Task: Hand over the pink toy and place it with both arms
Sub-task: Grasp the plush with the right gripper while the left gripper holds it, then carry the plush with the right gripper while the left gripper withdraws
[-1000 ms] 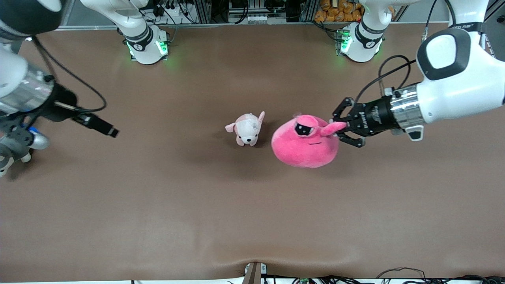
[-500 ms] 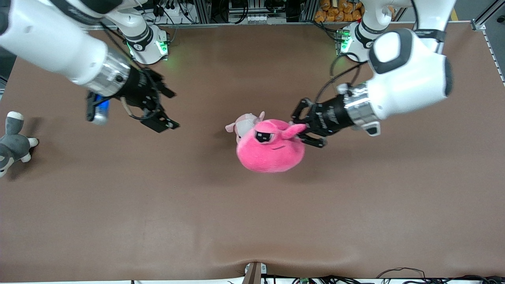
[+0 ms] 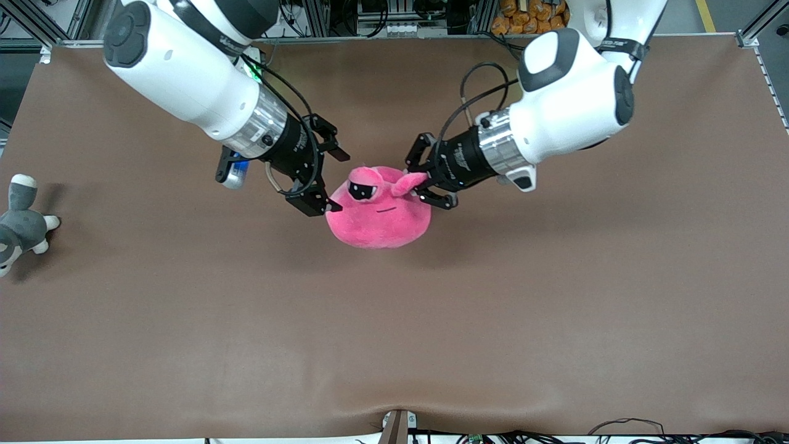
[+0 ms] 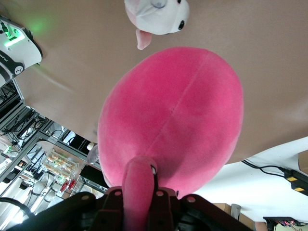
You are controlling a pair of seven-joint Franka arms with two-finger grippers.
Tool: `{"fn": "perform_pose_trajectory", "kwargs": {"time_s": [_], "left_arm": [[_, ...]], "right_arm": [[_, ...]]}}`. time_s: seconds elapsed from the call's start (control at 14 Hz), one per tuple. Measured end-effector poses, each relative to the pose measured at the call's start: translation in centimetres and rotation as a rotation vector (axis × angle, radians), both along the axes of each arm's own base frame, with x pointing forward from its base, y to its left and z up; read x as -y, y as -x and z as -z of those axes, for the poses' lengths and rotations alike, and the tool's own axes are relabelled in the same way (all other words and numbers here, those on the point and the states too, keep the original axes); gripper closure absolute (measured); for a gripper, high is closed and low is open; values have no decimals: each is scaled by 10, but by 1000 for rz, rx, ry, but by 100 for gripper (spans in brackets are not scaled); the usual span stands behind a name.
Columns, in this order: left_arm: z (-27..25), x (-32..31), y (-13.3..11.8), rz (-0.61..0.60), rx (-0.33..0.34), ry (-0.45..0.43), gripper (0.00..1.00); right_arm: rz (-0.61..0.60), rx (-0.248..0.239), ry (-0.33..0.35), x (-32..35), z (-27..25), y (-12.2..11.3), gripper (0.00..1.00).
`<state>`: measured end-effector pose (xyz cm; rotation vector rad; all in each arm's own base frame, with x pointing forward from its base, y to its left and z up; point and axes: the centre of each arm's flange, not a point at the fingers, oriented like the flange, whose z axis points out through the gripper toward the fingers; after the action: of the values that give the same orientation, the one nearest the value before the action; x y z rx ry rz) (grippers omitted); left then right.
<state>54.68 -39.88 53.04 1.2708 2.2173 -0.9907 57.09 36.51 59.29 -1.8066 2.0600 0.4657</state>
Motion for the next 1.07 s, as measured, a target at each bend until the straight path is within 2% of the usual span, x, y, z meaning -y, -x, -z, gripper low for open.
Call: {"fn": "perform_pose_trajectory", "kwargs": {"time_s": [0.07, 0.14, 0.29, 0.36, 0.57, 0.64, 0.71, 0.79, 0.86, 1.07], "left_arm": [[1, 7, 5, 5, -2, -5, 89], [1, 13, 9, 7, -4, -8, 89], [2, 23, 15, 9, -6, -13, 89], [2, 26, 17, 9, -7, -22, 89], [2, 32, 22, 8, -8, -37, 89], [2, 33, 23, 5, -8, -36, 89], [1, 34, 23, -4, -11, -34, 89], [0, 35, 22, -19, -17, -30, 85], [-1, 36, 22, -30, -25, -28, 76], [-3, 31, 18, -41, -25, -32, 44]], "right_arm": [[6, -3, -1, 0, 0, 0, 4], [7, -4, -2, 0, 0, 0, 12], [4, -6, -2, -2, 1, 1, 33], [4, -7, -1, -2, 2, 0, 47], [9, 5, 19, 2, 3, -3, 76], [12, 18, 39, 6, 3, -5, 82], [23, 29, 57, 12, 3, -9, 83], [41, 27, 69, 22, 2, -14, 84], [62, 12, 84, 40, 2, -22, 84], [155, -29, 140, 131, 4, -55, 88]]}}
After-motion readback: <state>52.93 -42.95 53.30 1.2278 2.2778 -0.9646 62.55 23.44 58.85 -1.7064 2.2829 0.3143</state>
